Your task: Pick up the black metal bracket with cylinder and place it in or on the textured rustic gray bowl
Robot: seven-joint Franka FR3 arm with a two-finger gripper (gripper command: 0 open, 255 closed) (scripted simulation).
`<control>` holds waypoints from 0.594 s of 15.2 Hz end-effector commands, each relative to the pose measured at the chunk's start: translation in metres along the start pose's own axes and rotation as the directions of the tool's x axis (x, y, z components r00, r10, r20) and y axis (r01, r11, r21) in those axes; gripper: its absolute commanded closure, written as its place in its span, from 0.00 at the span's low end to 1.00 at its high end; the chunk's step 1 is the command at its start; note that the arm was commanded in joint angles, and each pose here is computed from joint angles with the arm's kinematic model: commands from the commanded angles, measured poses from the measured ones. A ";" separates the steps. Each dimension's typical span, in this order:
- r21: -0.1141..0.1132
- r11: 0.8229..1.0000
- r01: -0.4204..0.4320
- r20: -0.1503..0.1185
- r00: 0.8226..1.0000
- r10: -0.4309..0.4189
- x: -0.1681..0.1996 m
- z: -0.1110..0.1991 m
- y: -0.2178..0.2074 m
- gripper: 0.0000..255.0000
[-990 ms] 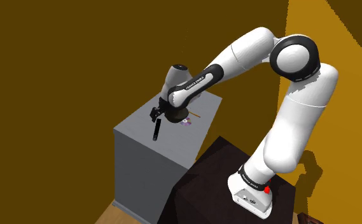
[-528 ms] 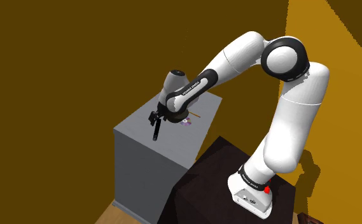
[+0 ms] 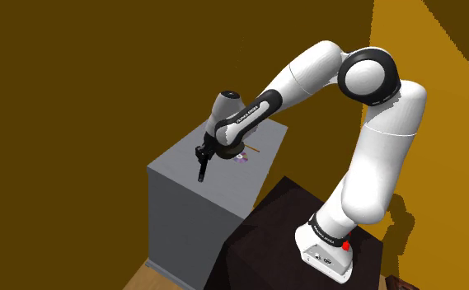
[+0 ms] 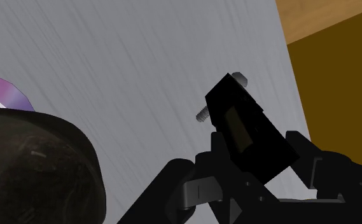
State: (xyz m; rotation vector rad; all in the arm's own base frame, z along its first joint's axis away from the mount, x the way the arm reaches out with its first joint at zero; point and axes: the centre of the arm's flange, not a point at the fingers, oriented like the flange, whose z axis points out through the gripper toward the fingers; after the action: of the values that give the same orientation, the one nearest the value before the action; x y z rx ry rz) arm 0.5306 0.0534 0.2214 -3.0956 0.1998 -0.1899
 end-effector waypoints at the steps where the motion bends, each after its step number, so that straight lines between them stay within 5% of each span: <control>1: 0.000 1.000 0.000 0.000 1.000 0.000 0.000 0.000 0.000 1.00; 9: 0.000 1.000 0.000 0.000 1.000 0.000 0.001 -0.010 -0.001 1.00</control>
State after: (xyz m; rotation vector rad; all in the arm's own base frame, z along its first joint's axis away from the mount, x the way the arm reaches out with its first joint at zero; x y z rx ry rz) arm 0.5309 0.0534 0.2272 -3.0957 0.1995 -0.1893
